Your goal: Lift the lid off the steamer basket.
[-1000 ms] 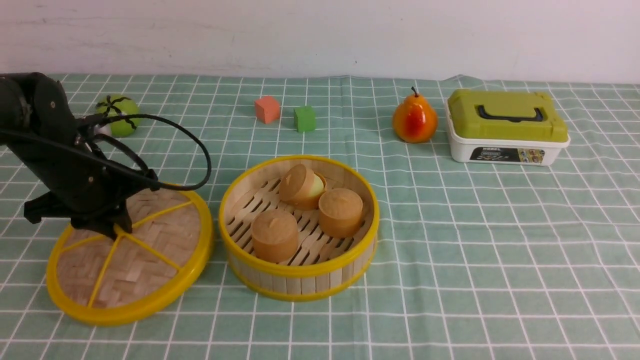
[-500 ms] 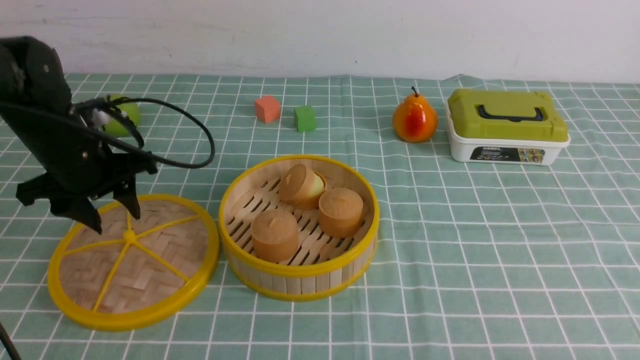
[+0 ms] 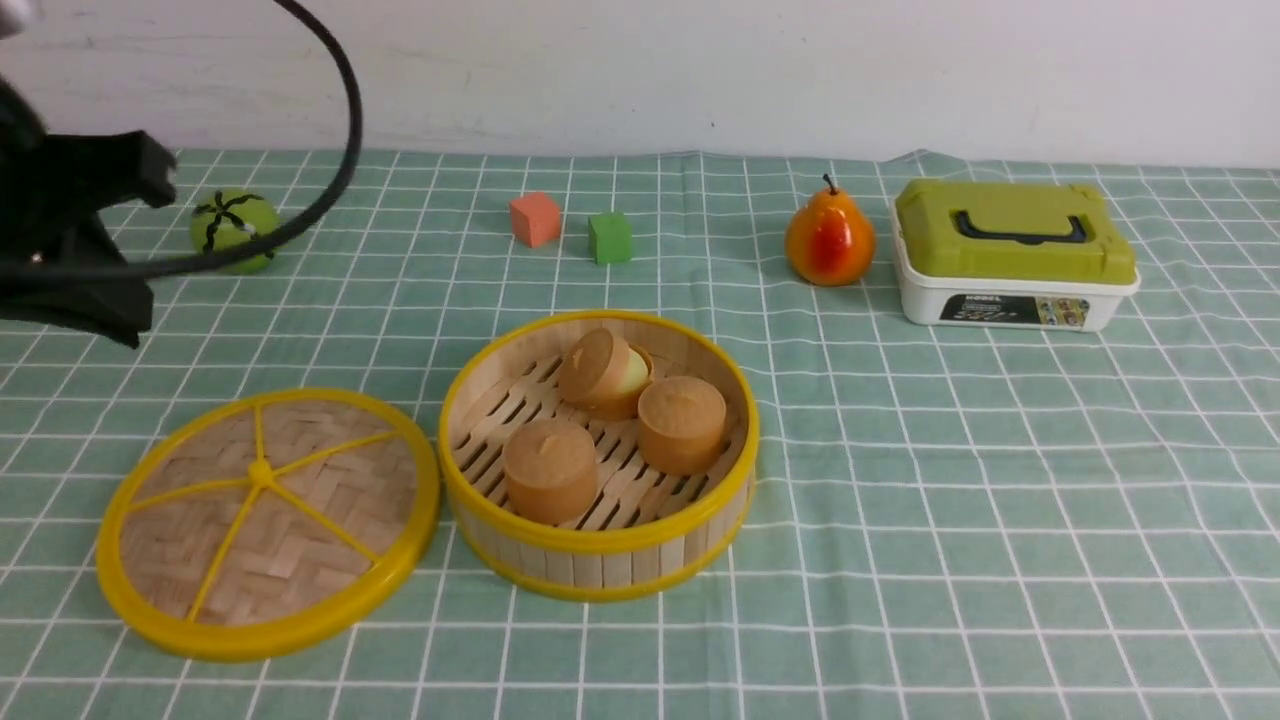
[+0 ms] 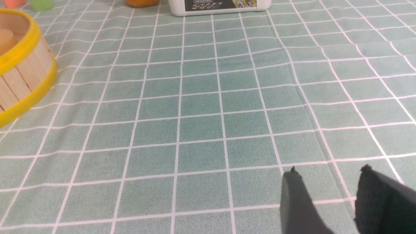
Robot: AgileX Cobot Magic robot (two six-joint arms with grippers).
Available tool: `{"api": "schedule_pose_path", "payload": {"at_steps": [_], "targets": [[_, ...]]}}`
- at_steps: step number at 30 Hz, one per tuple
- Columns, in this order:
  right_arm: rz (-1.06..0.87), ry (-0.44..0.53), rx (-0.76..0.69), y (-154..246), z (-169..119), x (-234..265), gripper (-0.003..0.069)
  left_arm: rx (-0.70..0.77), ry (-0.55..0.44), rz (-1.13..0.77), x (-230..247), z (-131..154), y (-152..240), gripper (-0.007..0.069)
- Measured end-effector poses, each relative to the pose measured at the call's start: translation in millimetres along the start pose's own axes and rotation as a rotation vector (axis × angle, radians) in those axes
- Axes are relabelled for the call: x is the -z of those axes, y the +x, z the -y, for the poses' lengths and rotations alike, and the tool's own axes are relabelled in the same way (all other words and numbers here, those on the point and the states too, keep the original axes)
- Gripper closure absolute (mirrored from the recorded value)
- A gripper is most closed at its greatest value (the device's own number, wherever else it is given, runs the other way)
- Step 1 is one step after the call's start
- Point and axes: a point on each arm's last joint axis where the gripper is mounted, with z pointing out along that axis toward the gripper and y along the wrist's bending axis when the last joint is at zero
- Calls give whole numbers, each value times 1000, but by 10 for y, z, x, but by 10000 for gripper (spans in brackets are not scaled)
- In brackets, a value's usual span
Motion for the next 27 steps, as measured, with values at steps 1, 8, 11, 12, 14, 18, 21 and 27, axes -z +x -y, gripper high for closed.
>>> {"api": "schedule_pose_path", "payload": {"at_steps": [1,8,11,12,14,18,21,27], "targets": [[0,0,0,0,0,0,418,-12,43,56,101,18,137,638],[0,0,0,0,0,0,418,-33,261,540,458,-120,1246,638],[0,0,0,0,0,0,418,-79,296,726,539,-238,1702,638],[0,0,0,0,0,0,418,-78,301,735,542,-244,1732,638],[0,0,0,0,0,0,418,-101,345,839,570,-312,2044,638],[0,0,0,0,0,0,418,-124,378,926,640,-337,2221,638],[0,0,0,0,0,0,418,-119,384,943,651,-342,2232,638],[0,0,0,0,0,0,418,-125,381,915,610,-346,2248,638]]}}
